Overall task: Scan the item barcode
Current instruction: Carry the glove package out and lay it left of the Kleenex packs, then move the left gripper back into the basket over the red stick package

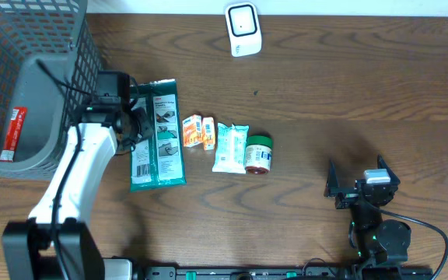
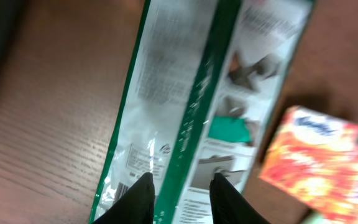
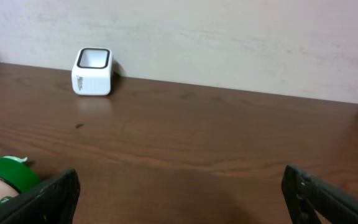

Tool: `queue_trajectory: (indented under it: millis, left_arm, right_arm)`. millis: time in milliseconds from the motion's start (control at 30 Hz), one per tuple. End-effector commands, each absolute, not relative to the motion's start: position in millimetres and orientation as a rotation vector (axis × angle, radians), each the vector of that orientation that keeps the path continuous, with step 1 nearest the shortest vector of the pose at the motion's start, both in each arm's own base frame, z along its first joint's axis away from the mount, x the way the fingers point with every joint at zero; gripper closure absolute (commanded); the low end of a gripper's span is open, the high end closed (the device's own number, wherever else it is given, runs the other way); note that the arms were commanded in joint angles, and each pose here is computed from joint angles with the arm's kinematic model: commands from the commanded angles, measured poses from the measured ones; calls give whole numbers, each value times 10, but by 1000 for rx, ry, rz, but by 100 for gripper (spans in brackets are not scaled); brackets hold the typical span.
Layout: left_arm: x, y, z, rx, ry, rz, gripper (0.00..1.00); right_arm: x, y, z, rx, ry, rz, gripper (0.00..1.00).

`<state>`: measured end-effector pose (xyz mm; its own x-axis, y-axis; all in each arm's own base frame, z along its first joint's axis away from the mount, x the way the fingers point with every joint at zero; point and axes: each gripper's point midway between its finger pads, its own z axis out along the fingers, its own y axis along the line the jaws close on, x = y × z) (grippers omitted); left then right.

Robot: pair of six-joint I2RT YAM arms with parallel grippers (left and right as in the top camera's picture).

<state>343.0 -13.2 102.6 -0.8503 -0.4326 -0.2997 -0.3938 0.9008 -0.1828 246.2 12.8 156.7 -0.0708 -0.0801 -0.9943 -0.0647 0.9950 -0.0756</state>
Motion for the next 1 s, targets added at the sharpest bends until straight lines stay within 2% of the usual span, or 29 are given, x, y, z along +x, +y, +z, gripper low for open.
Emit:
queue_trajectory:
  millis: [0,200,400,500,700,833,967]
  left_arm:
    - [3559,-147,1636,-562,2573,-212,69]
    - [3512,-133,2429,-488,2452,-223,68]
    - [3460,355,3375,-540,2305,100,55]
    - [3459,604,3672,-578,2248,200,53]
    - [3497,1288,3667,-785,2188,304,45]
    - [3527,1822,3402,-897,2221,400,40]
    - [3585,2270,3038,-936,2304,485,39]
  right_arm:
    - [2461,108,1562,-110,1644,-22,1]
    - [2461,108,1561,-110,1644,-22,1]
    - [2461,108,1562,-110,1644,-22,1]
    - [2461,108,1562,-110,1644,-22,1]
    - [2461,108,1562,-110,1644,-22,1]
    - [2461,108,1562,-110,1644,-22,1]
    - [2461,108,1562,-110,1644,-22,1]
